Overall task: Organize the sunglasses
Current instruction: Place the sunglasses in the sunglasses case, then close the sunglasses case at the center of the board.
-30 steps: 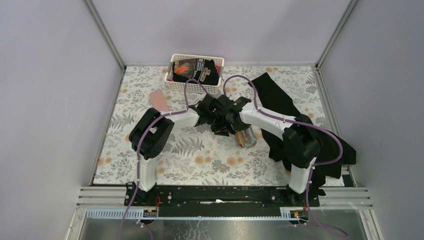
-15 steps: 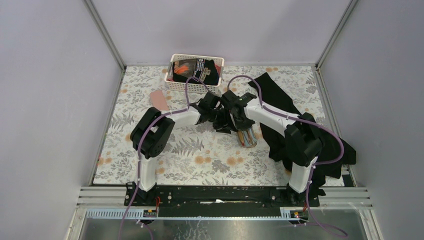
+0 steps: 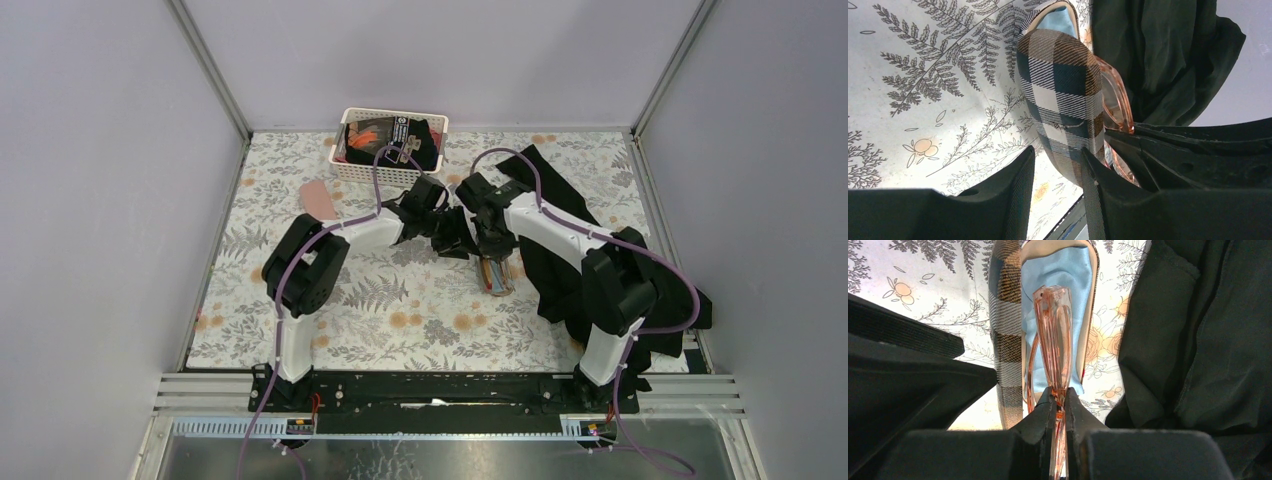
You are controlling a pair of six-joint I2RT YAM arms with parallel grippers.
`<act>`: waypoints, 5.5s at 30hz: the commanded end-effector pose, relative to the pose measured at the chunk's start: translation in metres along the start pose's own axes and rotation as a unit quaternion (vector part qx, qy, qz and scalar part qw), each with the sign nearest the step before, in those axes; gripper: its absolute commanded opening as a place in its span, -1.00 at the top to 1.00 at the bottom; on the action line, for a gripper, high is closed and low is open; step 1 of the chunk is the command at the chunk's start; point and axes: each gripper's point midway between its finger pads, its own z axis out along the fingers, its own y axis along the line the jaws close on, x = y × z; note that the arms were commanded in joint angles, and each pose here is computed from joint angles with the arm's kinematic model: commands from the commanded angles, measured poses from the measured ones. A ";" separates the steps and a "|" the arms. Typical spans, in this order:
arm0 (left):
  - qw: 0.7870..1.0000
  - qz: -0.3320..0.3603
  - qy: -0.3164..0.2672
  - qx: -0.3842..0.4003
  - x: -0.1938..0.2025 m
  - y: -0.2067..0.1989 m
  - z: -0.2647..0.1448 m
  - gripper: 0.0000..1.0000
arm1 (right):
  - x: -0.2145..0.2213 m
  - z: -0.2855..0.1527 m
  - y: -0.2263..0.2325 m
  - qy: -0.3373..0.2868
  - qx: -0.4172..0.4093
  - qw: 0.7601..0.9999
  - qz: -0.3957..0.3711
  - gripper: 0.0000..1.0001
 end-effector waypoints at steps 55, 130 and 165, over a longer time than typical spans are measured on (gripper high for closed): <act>1.000 -0.006 0.018 -0.003 0.006 0.000 0.009 0.14 | -0.009 0.016 -0.007 -0.029 -0.005 0.996 0.080 0.92; 1.000 0.006 0.026 -0.009 0.007 -0.007 0.015 0.14 | -0.014 0.011 -0.067 -0.072 -0.001 0.986 0.153 0.38; 0.999 0.028 0.043 0.006 0.011 -0.033 0.028 0.18 | 0.010 0.061 -0.033 -0.053 -0.166 0.960 0.221 0.75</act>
